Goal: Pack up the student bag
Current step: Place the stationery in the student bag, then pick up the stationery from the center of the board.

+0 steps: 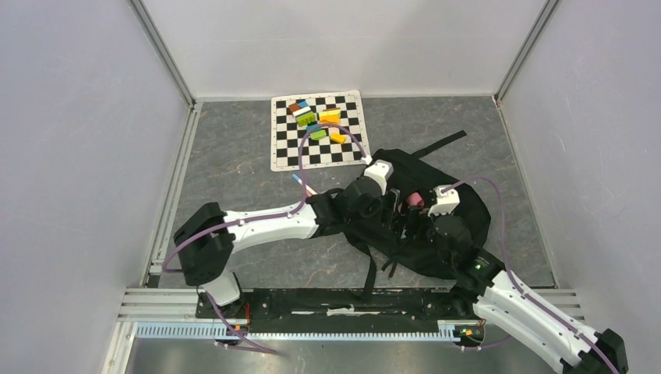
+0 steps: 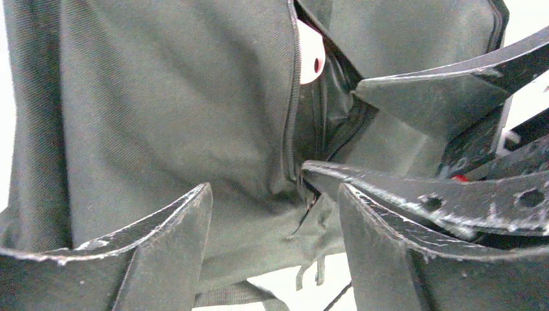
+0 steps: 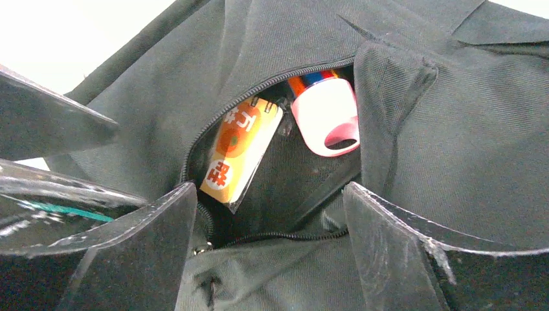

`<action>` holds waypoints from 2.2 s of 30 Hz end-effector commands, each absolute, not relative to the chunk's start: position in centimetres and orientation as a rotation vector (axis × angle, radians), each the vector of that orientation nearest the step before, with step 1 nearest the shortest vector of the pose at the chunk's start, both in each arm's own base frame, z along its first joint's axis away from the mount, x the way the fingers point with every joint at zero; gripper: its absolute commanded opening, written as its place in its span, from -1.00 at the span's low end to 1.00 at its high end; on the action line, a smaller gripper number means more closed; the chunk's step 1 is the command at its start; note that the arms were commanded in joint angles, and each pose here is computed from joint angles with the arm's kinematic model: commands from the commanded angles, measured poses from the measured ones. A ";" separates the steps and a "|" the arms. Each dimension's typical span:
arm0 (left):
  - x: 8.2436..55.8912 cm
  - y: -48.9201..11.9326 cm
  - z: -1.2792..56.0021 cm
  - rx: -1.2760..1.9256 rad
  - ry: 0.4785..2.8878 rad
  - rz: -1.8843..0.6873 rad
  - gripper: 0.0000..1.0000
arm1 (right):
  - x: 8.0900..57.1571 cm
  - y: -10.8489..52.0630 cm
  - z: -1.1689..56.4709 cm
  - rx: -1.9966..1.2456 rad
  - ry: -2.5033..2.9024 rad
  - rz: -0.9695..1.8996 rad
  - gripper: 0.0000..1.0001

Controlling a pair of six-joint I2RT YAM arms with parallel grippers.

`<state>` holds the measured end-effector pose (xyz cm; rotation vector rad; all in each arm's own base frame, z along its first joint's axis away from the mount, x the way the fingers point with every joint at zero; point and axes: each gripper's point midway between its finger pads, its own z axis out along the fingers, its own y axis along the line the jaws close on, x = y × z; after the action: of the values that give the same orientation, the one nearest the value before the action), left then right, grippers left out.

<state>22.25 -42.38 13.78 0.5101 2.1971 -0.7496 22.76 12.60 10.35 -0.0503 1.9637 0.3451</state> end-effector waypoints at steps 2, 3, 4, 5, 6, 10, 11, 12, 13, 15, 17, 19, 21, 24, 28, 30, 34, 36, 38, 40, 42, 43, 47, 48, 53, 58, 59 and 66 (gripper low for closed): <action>22.6 -39.8 18.0 0.407 2.084 -0.757 0.73 | 22.0 11.4 13.7 -0.098 1.944 0.300 0.90; 22.4 -39.2 18.4 0.404 2.080 -0.759 0.79 | 22.1 11.5 14.6 -0.112 1.929 0.303 0.92; 22.1 -38.7 18.5 0.407 2.088 -0.757 0.86 | 22.1 11.6 15.4 -0.133 1.919 0.299 0.94; 21.7 -38.2 18.6 0.408 2.096 -0.763 0.91 | 22.2 11.7 16.5 -0.148 1.903 0.303 0.95; 21.5 -37.4 18.6 0.403 2.114 -0.768 0.95 | 22.3 11.8 17.6 -0.161 1.888 0.301 0.96; 20.6 -34.2 18.7 0.377 2.193 -0.826 0.99 | 22.8 12.9 21.1 -0.238 1.835 0.328 0.96; 20.7 -33.1 19.2 0.374 2.199 -0.834 0.99 | 22.8 13.5 21.7 -0.269 1.827 0.343 0.96; 20.8 -31.9 19.2 0.379 2.226 -0.831 0.99 | 22.9 14.2 22.0 -0.307 1.829 0.358 0.96; 20.6 -30.8 19.5 0.398 2.250 -0.841 0.99 | 22.9 15.1 22.2 -0.346 1.834 0.386 0.96; 21.1 -28.1 20.1 0.417 2.291 -0.810 0.99 | 23.2 17.2 21.9 -0.430 1.857 0.443 0.96; 22.5 -25.0 20.9 0.410 2.305 -0.709 0.99 | 23.2 19.5 21.5 -0.505 1.870 0.528 0.89; 24.2 -22.3 21.9 0.380 2.295 -0.620 0.99 | 23.5 21.5 20.9 -0.550 1.883 0.582 0.88; 26.2 -19.9 22.0 0.314 2.287 -0.561 0.99 | 23.7 23.6 20.4 -0.599 1.897 0.603 0.86; 28.6 -17.1 21.0 0.183 2.317 -0.583 0.99 | 23.7 27.0 19.4 -0.696 1.932 0.557 0.76; 30.7 -13.9 20.1 0.074 2.304 -0.568 0.99 | 24.2 31.6 18.1 -0.847 1.971 0.481 0.62; 31.3 -12.3 19.9 0.073 2.284 -0.463 0.99 | 24.8 33.6 16.6 -0.910 2.008 0.451 0.57; 31.3 -9.9 19.1 0.045 2.258 -0.315 0.99 | 26.0 36.9 13.8 -1.023 2.063 0.405 0.51; 31.1 -9.5 19.4 0.059 2.246 -0.288 0.99 | 26.8 38.1 12.3 -1.058 2.092 0.377 0.44; 31.1 -8.8 19.0 0.043 2.243 -0.242 0.99 | 27.6 38.9 10.7 -1.077 2.121 0.343 0.34; 31.0 -8.2 19.0 0.030 2.246 -0.209 0.99 | 28.1 39.6 9.4 -1.090 2.141 0.323 0.29; 30.9 -7.9 19.1 0.023 2.244 -0.191 0.99 | 28.5 39.8 8.0 -1.096 2.166 0.297 0.23; 30.9 -7.8 19.2 0.018 2.240 -0.181 0.99 | 28.7 39.9 7.3 -1.098 2.182 0.278 0.20; 30.8 -7.7 19.7 0.014 2.224 -0.183 0.99 | 29.3 39.4 5.3 -1.087 2.235 0.199 0.09; 30.8 -7.7 19.7 0.014 2.222 -0.185 0.99 | 29.4 39.1 5.0 -1.082 2.242 0.180 0.08; 30.7 -7.9 19.9 0.018 2.219 -0.200 0.99 | 30.0 37.9 4.2 -1.057 2.268 0.119 -0.04; 30.6 -8.0 20.0 0.018 2.213 -0.207 0.99 | 30.4 37.3 3.5 -1.040 2.301 0.138 -0.10; 30.6 -8.0 20.1 0.017 2.211 -0.209 0.99 | 30.3 37.3 3.4 -1.049 2.306 0.149 -0.11; 30.6 -8.0 20.2 0.015 2.206 -0.212 0.99 | 29.3 37.4 1.7 -1.088 2.353 0.196 -0.27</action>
<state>30.26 -8.17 19.25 -0.0204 2.2516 -0.2227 29.92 36.92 2.30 -1.0698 2.3210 0.1601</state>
